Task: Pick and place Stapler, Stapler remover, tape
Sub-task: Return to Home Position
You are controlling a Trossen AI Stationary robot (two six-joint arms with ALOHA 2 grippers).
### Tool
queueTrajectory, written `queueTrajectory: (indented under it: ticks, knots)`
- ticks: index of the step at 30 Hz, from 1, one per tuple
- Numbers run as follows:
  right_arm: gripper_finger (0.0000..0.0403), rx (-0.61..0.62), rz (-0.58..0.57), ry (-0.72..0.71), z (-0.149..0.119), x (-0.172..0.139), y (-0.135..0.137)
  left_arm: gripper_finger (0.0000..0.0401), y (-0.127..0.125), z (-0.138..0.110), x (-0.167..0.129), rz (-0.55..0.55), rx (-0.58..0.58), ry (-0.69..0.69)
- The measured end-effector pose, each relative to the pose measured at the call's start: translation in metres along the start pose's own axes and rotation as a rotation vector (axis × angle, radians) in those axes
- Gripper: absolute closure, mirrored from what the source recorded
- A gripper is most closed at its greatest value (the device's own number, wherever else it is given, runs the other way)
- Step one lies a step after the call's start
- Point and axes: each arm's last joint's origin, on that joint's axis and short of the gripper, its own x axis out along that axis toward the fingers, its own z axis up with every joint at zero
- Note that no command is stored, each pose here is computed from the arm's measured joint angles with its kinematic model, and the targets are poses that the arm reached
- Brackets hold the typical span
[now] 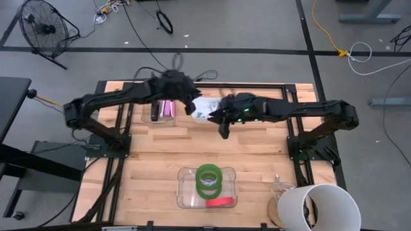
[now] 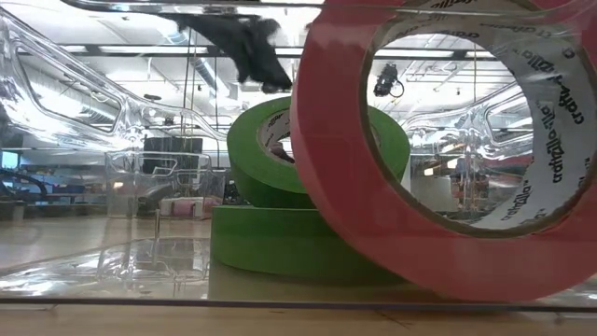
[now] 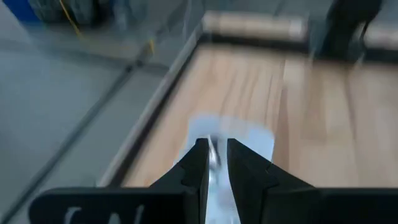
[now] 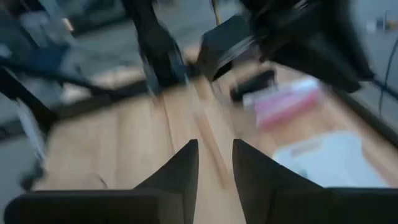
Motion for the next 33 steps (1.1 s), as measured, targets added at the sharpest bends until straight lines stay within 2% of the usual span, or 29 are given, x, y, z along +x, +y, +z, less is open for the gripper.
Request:
queueTrajectory:
  ticks: [4,7,11,17,22,30,33]
  knots:
    - [0.0303,0.009,0.044,-0.168,0.005,-0.043,-0.001,0.0341,-0.008,-0.006,-0.047,-0.001,0.01,-0.18]
    - [0.0303,0.017,0.081,-0.316,-0.007,-0.07,-0.006,0.0341,-0.019,-0.028,-0.084,-0.028,0.022,-0.302]
    - [0.0303,0.028,0.135,-0.522,-0.031,-0.099,-0.013,0.0341,-0.034,-0.06,-0.128,-0.097,0.042,-0.413]
    - [0.0303,0.038,0.166,-0.668,-0.084,-0.122,-0.029,0.0341,-0.044,-0.102,-0.169,-0.187,0.056,-0.551]
    - [0.0303,0.039,0.154,-0.653,-0.14,-0.128,-0.044,0.0341,-0.045,-0.133,-0.186,-0.229,0.054,-0.646]
    - [0.0303,0.032,0.125,-0.54,-0.227,-0.114,-0.066,0.0341,-0.044,-0.165,-0.205,-0.289,0.037,-0.806]
    - [0.0303,0.024,0.095,-0.42,-0.238,-0.117,-0.069,0.0341,-0.046,-0.17,-0.203,-0.316,0.038,-0.817]
